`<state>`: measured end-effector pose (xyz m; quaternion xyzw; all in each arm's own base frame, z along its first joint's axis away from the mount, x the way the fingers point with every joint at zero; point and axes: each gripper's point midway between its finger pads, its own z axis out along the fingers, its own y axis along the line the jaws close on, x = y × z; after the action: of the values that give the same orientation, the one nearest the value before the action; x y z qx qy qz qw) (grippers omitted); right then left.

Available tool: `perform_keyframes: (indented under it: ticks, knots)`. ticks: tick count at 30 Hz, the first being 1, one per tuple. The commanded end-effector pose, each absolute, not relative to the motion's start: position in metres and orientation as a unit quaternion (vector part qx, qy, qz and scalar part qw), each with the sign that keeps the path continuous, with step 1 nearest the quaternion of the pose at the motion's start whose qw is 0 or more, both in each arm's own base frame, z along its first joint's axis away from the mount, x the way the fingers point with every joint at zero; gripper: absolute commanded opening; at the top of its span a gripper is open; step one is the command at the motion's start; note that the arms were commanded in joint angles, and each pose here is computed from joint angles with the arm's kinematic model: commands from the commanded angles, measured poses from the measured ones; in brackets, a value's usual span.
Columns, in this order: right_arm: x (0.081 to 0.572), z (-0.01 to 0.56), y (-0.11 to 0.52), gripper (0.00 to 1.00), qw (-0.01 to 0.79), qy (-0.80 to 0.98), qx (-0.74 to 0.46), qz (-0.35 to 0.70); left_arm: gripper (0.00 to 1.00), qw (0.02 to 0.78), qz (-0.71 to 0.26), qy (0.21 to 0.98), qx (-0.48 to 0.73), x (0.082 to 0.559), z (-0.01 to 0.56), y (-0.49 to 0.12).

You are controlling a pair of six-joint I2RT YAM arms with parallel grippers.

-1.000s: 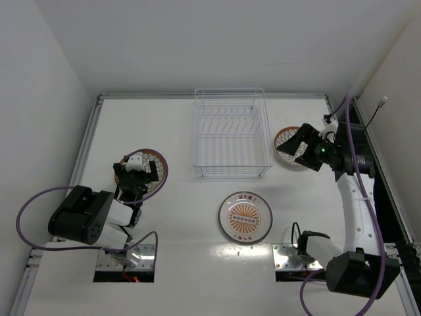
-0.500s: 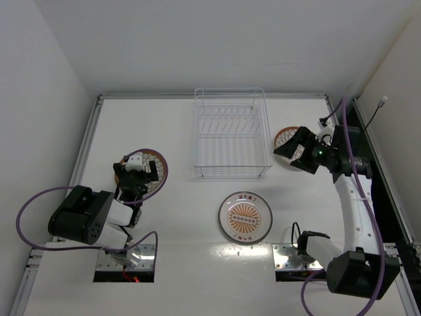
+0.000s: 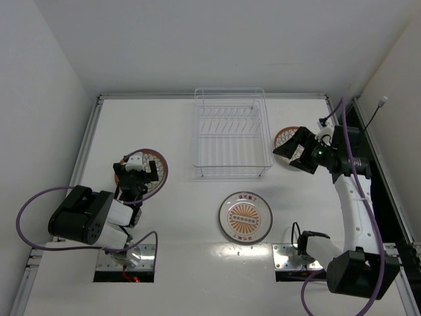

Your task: Load the plates into the dish rack

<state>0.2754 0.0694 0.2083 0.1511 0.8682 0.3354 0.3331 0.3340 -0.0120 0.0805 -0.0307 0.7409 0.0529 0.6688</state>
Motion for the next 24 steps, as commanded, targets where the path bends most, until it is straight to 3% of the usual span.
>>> perform_keyframes:
  ticks: [1,24]
  knots:
    - [0.277,0.216,0.074,0.99,0.347,0.861,0.134,0.348,1.0,0.714,0.037,0.698,-0.039,0.344,0.113,-0.017]
    - [0.265,0.2,0.078,0.99,0.332,0.867,0.13,0.348,1.0,0.714,0.037,0.698,-0.039,0.344,0.113,-0.017]
